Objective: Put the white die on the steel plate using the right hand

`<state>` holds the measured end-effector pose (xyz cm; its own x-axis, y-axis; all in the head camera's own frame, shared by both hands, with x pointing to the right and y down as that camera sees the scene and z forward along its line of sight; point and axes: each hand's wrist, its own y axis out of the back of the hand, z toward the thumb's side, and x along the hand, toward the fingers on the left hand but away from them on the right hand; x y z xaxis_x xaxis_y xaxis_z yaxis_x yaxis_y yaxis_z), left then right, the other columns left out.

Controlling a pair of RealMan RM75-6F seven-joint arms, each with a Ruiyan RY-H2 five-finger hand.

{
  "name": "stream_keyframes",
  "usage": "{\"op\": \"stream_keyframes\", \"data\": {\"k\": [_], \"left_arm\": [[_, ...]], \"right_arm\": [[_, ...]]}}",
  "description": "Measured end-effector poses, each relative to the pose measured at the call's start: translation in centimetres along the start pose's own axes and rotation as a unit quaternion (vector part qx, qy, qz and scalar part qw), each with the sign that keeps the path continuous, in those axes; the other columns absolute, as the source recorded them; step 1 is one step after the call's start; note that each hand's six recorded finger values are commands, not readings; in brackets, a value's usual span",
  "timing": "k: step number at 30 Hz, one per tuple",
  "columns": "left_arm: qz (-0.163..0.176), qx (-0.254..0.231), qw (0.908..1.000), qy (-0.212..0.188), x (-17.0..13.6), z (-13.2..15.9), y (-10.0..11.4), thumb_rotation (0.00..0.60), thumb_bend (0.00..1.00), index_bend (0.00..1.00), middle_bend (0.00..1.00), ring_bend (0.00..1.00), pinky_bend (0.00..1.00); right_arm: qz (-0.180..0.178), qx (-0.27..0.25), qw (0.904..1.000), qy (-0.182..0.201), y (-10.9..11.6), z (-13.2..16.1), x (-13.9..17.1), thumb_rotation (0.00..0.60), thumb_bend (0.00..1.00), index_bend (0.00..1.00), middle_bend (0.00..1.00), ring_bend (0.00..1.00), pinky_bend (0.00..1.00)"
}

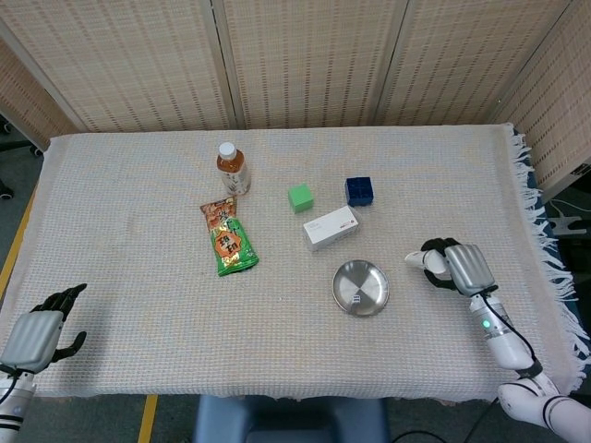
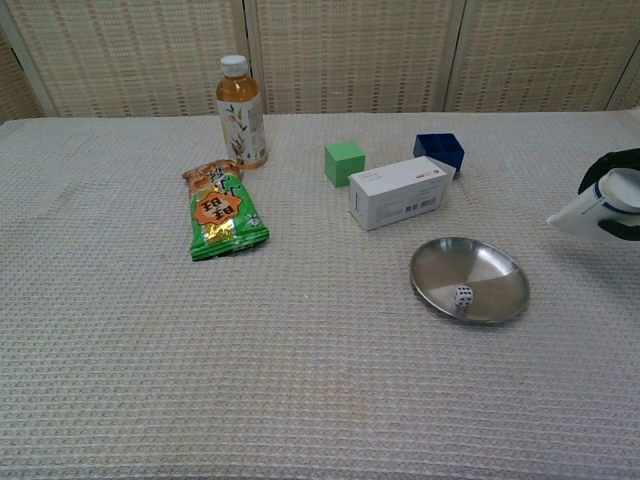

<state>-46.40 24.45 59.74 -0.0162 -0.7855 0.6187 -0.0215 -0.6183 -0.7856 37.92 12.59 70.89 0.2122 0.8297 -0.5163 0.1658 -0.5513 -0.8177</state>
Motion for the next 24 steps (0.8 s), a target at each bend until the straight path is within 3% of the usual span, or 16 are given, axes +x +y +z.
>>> {"op": "stream_keyframes", "data": {"k": [6, 10, 14, 24], "left_arm": [[-0.001, 0.0, 1.0, 0.0, 0.02, 0.0, -0.02, 0.6, 0.35, 0.09, 0.15, 0.17, 0.37], [-0.001, 0.001, 1.0, 0.001, 0.04, 0.0, -0.03, 0.6, 0.36, 0.09, 0.14, 0.17, 0.37], [-0.003, 0.001, 1.0, 0.001, 0.06, 0.01, -0.09, 0.6, 0.36, 0.09, 0.15, 0.17, 0.37], [-0.001, 0.001, 1.0, 0.001, 0.03, 0.02, -0.04, 0.6, 0.36, 0.09, 0.15, 0.17, 0.37]], "right_arm": [[0.01, 0.002, 0.9999, -0.002, -0.17, -0.29, 0.22, 0.6, 0.21, 0.26, 0.24, 0.12, 0.34], [0.011, -0.005, 0.9999, -0.002, -0.09, -0.34, 0.27, 0.6, 0.19, 0.2, 0.18, 0.05, 0.24], [0.008, -0.013, 0.9999, -0.003, 0.06, -0.56, 0.31, 0.6, 0.18, 0.15, 0.13, 0.0, 0.19], [-0.005, -0.02, 0.9997, 0.009, 0.62, -0.4, 0.51, 0.6, 0.18, 0.07, 0.05, 0.0, 0.1]]}}
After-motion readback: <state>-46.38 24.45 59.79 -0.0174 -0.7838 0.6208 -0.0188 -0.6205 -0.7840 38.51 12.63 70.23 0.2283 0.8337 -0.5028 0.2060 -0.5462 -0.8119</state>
